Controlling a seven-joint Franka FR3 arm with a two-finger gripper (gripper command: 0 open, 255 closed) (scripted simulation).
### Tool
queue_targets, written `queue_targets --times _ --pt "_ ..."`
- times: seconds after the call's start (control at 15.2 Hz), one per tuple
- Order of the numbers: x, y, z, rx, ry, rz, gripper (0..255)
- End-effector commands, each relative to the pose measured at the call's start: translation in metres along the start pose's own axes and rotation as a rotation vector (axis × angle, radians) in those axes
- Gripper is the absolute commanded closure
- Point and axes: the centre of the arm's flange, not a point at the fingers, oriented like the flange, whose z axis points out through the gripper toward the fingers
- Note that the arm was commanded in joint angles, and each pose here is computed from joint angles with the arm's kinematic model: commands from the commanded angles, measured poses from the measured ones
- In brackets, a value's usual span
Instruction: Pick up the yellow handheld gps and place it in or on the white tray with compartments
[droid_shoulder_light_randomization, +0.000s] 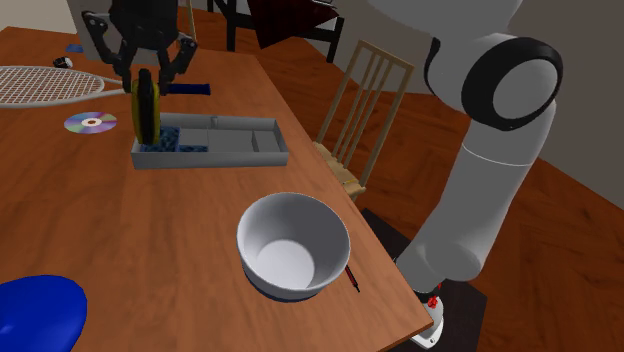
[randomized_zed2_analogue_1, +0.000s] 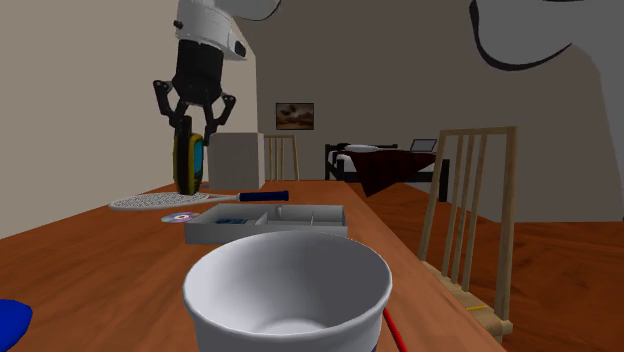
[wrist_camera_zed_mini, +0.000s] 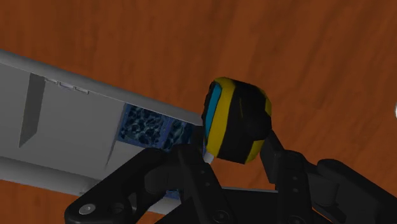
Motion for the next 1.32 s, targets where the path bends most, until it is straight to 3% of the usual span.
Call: queue_targets --times 0.0,0.92,1.25 --pt "0.016 0.022 -0.005 0.001 0.000 -0.001 255" --pt "0.131 0.160 -0.046 0.001 0.000 -0.001 255" --pt "0.129 0.164 -0.020 0.001 0.000 -0.001 255"
